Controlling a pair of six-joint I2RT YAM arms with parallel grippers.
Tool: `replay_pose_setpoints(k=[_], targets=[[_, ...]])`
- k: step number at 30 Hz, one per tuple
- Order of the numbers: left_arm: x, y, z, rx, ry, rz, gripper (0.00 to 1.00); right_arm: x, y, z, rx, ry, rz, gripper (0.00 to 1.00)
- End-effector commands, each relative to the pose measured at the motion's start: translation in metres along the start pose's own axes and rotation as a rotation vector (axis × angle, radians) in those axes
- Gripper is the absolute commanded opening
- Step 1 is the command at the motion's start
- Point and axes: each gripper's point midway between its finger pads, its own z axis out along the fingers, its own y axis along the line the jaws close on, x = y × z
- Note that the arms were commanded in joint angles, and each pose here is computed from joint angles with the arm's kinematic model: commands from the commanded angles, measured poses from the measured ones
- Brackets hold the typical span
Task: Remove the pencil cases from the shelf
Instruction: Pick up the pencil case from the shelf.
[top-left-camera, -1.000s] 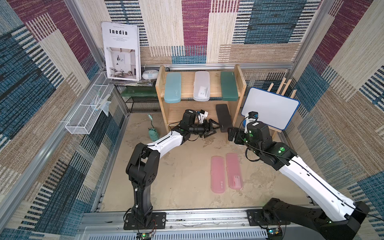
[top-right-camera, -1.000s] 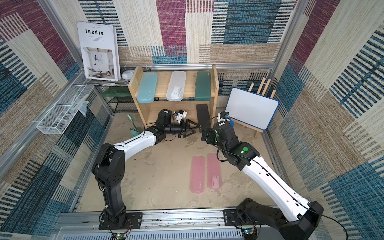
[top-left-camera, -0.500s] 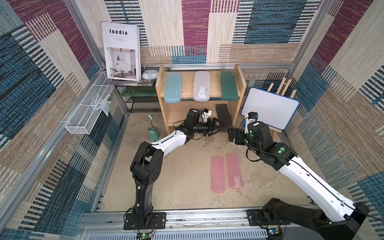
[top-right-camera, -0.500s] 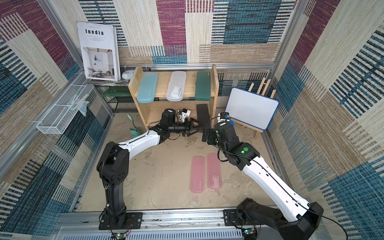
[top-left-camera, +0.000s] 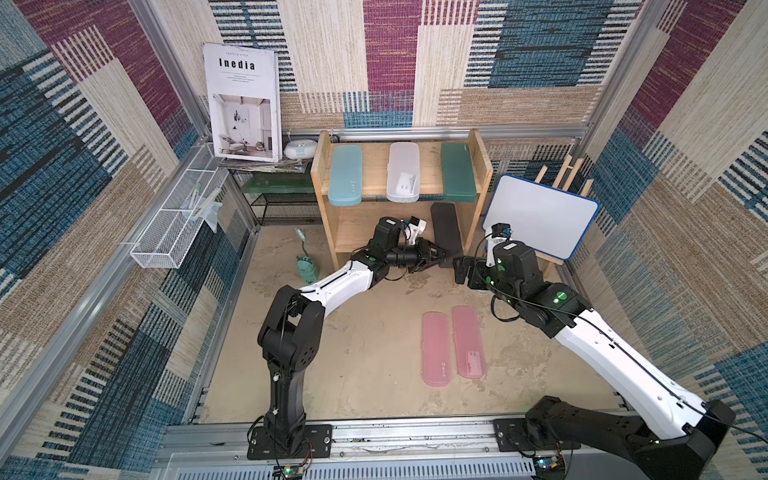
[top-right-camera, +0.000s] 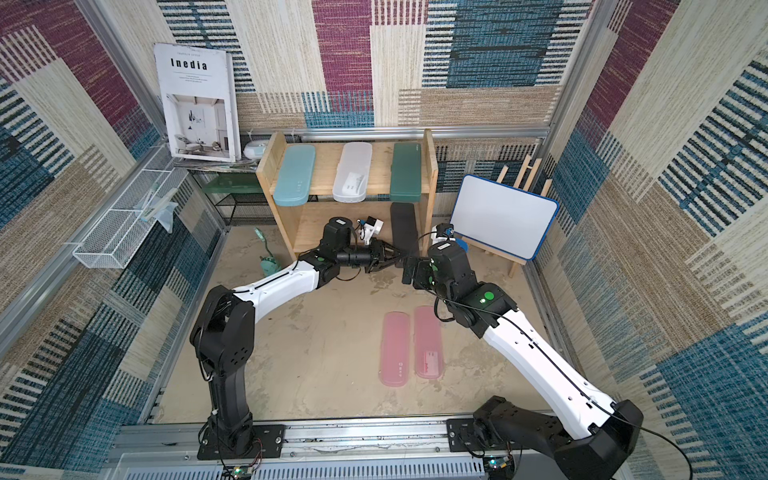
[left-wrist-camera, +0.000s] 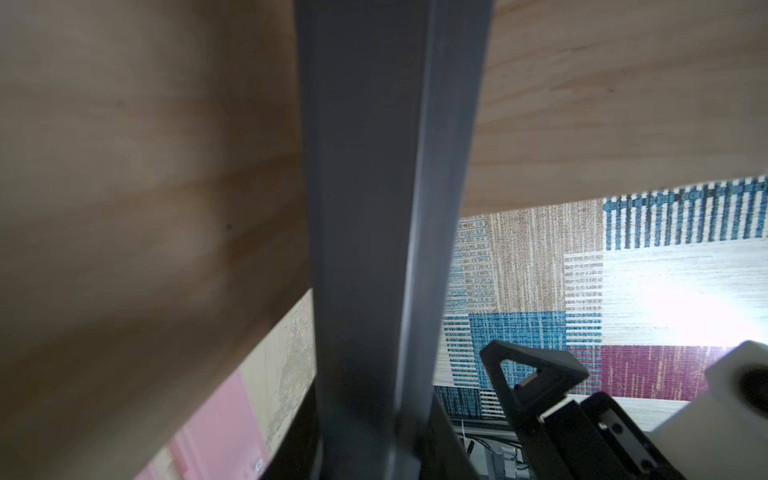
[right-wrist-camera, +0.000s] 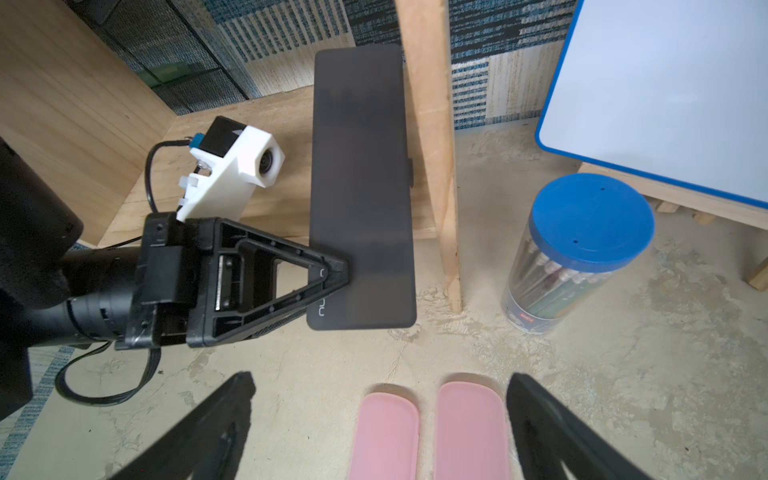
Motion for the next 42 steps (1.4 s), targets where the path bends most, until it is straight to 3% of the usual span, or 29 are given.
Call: replay_pose_setpoints(k=[1, 7, 10, 18, 34, 42], targets=[[0.009, 0.01, -0.012, -0.077, -0.009, 0.061, 0.24, -0.008, 0.012, 0.003, -0.058, -0.013, 0.007, 0.99], [0.049, 0.018, -0.05, -0.261, 0.027, 0.307, 0.24, -0.007, 0.037, 0.022, -0.192, 0.065, 0.046, 0.99], [0.063, 0.025, -0.073, -0.352, 0.016, 0.366, 0.24, -0.006, 0.055, 0.033, -0.274, 0.101, 0.057, 0.99], [0.075, 0.023, -0.09, -0.358, -0.03, 0.36, 0.26, 0.007, 0.087, 0.067, -0.384, 0.208, 0.084, 0.99], [0.071, 0.02, -0.091, -0.352, -0.048, 0.365, 0.28, 0.047, 0.116, 0.089, -0.471, 0.348, 0.094, 1.0], [0.073, 0.022, -0.093, -0.362, -0.052, 0.363, 0.32, 0.047, 0.112, 0.087, -0.456, 0.336, 0.09, 0.65]])
